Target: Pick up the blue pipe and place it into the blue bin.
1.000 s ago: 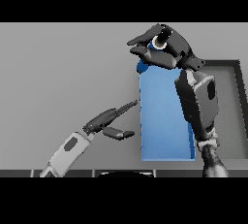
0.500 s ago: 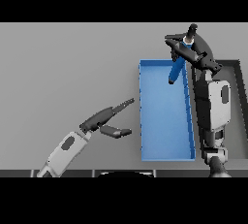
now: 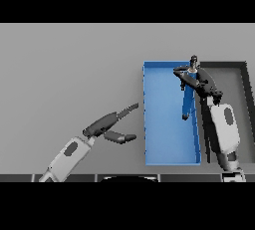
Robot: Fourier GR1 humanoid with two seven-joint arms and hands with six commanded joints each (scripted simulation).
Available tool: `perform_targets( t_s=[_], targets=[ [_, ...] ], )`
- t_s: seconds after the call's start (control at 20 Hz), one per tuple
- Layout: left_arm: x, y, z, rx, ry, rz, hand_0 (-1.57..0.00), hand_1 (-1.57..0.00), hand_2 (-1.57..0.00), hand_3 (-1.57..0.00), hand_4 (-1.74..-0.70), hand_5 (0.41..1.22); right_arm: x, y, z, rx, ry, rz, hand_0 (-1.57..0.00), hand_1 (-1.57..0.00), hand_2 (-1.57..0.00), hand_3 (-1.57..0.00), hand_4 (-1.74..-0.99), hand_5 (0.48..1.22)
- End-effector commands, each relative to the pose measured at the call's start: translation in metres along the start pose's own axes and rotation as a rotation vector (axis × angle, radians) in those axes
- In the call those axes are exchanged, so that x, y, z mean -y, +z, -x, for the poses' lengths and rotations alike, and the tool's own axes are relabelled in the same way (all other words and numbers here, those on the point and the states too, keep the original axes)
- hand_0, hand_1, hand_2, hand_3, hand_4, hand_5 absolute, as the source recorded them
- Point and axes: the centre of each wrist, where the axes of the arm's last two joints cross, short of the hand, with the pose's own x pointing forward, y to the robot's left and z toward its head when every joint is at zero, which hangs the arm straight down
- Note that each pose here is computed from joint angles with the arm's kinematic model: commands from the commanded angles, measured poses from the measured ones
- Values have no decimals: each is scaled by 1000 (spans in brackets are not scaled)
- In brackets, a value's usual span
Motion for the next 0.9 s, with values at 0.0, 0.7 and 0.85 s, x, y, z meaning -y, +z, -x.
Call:
perform_targets(
  t_s=[0.0, 0.7, 0.85],
  targets=[
    [1, -1, -2, 11, 2, -3, 1, 1, 1, 1, -827, 474, -1, 0, 7, -38, 21, 8, -1571, -1571, -1571, -852, -1631, 1221],
    [1, 3, -3, 19, 0, 4, 1, 1, 1, 1, -831, 473, -18, 4, 32, -335, 263, -61, -157, -148, -142, -86, -1196, 933],
    [2, 2, -6, 13, -3, -1, 1, 1, 1, 1, -832, 471, -23, 4, 30, -339, 293, -67, -98, -75, -72, -43, -1188, 861]
  ],
)
